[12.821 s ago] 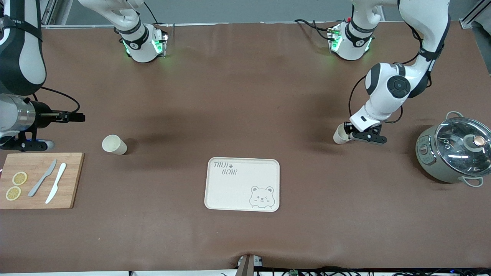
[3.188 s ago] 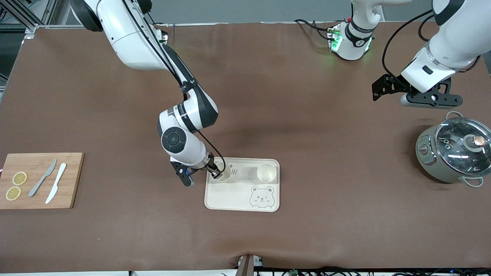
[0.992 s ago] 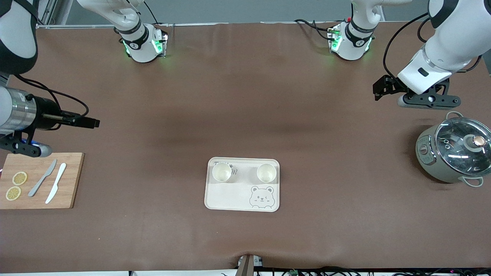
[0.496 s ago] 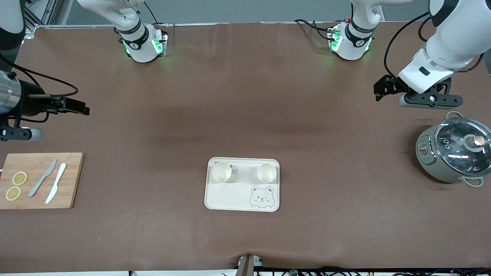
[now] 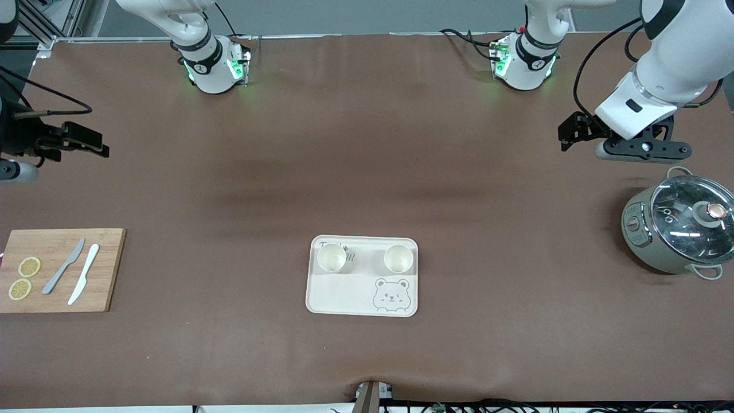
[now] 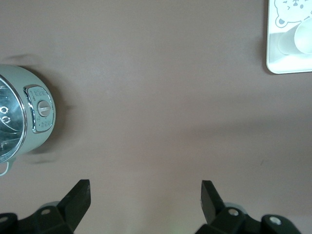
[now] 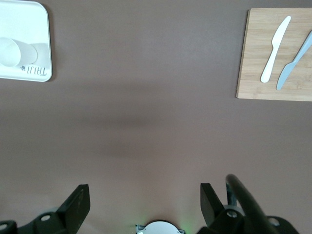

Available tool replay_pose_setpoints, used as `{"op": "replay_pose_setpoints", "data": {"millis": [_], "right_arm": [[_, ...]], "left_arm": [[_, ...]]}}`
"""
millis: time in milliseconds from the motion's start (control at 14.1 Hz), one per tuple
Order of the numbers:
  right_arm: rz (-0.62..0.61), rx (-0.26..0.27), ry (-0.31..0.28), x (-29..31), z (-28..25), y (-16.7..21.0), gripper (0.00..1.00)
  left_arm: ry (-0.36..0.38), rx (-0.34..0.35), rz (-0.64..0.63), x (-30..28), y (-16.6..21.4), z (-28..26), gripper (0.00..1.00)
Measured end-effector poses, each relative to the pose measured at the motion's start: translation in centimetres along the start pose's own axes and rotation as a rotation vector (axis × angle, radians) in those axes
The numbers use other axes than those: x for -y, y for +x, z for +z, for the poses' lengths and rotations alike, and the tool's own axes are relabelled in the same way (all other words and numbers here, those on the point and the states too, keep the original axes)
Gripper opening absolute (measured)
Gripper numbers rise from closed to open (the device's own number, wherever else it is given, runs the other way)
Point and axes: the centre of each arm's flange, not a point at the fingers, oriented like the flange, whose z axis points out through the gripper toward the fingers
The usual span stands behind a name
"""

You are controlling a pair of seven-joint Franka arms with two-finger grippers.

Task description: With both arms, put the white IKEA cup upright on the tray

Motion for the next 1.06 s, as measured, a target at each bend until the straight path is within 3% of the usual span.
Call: {"op": "replay_pose_setpoints", "data": {"millis": [496, 708, 1062], "right_arm": [[-0.110, -0.090, -0.011, -1.2, -4.0, -2.9, 1.00], [-0.110, -0.054, -0.007, -1.4, -3.6, -3.1, 1.00], [-0.134, -0.050, -0.015, -5.6, -3.7, -3.7, 1.00]], "left_arm": [[0.000, 0.001, 0.001, -0.1, 0.0, 0.1, 1.00], [0.000, 0.003, 0.001, -0.1, 0.1, 0.2, 1.00], [-0.001, 0.009, 0.002, -0.1, 0.2, 0.5, 1.00]]}}
